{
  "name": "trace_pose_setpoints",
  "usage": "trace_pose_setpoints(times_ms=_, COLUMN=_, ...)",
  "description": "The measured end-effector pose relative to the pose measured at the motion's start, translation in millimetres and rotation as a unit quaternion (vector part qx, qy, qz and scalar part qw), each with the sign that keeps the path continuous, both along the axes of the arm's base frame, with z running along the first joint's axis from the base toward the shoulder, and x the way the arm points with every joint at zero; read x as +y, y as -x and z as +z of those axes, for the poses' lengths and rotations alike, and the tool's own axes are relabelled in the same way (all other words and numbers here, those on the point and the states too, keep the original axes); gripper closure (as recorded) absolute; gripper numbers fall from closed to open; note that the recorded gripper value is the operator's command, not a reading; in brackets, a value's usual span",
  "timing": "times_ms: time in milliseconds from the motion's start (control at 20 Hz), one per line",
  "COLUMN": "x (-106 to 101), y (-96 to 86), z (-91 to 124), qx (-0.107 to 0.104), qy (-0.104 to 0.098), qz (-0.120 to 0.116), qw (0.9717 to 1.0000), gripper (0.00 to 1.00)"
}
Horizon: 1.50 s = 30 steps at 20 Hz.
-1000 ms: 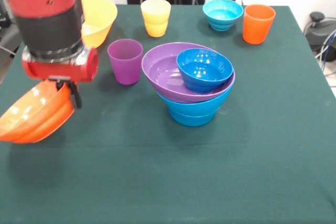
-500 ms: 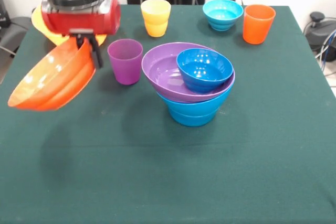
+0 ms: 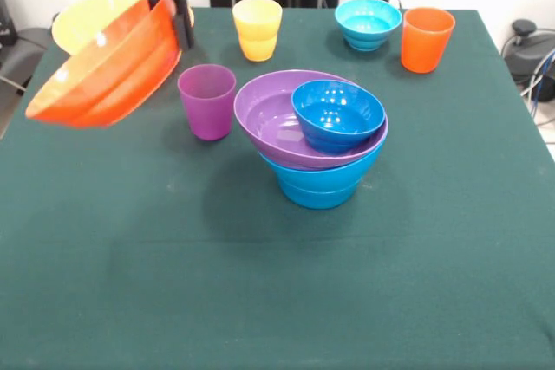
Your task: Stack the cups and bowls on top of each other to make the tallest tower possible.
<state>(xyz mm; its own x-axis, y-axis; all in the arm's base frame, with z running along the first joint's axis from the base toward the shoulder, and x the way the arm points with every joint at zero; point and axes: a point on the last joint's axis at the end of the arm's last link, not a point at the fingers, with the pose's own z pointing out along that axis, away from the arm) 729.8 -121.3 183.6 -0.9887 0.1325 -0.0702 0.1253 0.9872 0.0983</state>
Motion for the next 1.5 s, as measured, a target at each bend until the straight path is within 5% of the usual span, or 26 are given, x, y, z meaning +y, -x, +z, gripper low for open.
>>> trace_pose_setpoints(times_ms=350, x=31, y=-0.4, z=48, qx=-0.013, qy=-0.012, qz=-0.001, qw=0.9998, gripper=1.0)
trace_pose_setpoints(times_ms=700, x=67, y=12.5, z=71, qx=-0.002, qy=-0.055, qz=-0.013, qw=0.9984, gripper=1.0)
trace_pose_setpoints(times_ms=1100, x=110, y=28.6, z=65, qx=0.009, qy=-0.079, qz=-0.016, qw=0.9967, gripper=1.0)
trace_pose_setpoints(times_ms=1500, x=154, y=40.4, z=41, qx=-0.018, qy=-0.085, qz=-0.031, qw=0.9958, gripper=1.0)
